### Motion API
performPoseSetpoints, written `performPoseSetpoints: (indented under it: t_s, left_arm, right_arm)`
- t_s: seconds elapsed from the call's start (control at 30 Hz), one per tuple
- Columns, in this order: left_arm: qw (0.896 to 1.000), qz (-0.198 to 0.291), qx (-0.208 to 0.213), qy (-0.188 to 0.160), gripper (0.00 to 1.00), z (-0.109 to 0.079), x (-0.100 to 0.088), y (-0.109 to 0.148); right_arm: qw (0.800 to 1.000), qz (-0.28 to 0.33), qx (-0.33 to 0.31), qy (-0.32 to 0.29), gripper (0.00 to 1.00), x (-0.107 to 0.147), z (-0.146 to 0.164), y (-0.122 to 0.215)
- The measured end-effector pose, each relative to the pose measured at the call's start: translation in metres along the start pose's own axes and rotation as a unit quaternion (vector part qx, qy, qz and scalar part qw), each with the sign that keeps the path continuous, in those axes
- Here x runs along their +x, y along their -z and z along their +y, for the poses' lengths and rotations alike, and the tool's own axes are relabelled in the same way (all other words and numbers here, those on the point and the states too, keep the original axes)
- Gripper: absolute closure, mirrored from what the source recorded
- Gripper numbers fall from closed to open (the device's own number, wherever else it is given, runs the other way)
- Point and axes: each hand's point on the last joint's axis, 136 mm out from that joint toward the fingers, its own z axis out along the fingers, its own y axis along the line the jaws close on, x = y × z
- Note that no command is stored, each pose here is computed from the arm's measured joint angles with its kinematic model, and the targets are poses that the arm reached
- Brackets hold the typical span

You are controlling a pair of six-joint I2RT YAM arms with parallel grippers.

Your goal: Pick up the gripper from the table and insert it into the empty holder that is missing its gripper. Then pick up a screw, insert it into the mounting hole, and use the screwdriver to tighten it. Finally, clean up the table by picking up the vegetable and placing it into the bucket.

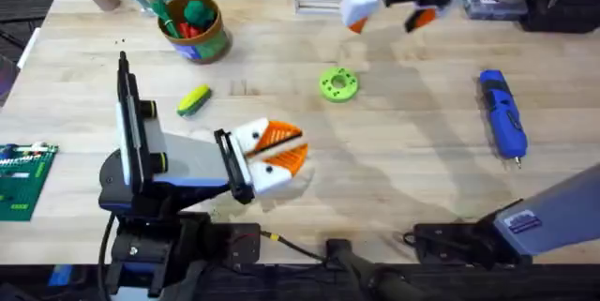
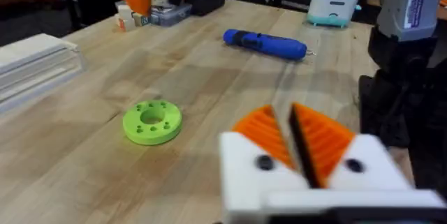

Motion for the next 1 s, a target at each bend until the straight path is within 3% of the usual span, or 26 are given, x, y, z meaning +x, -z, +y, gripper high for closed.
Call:
performPoseSetpoints:
  t_s: [0.03,0.1,0.33,0.8,1.0]
  left_arm:
    - [1.0,0.0,0.0,0.0,0.922,0.0,0.0,0.0]
    - [1.0,0.0,0.0,-0.002,0.992,0.0,0.0,0.0]
    - [1.0,0.0,0.0,-0.002,0.997,0.0,0.0,0.0]
    - [1.0,0.0,0.0,-0.002,0.997,0.0,0.0,0.0]
    - [1.0,0.0,0.0,-0.002,0.997,0.0,0.0,0.0]
  right_arm:
    - [1.0,0.002,0.003,-0.009,0.017,0.004,-0.009,0.0]
    - [0.999,0.001,0.01,-0.033,0.017,0.012,-0.03,0.002]
    - [0.991,-0.029,0.033,-0.124,0.014,0.043,-0.101,0.016]
    - [0.966,-0.048,0.086,-0.239,0.014,0.116,-0.2,0.035]
    - [0.95,-0.088,0.102,-0.283,0.013,0.117,-0.232,0.045]
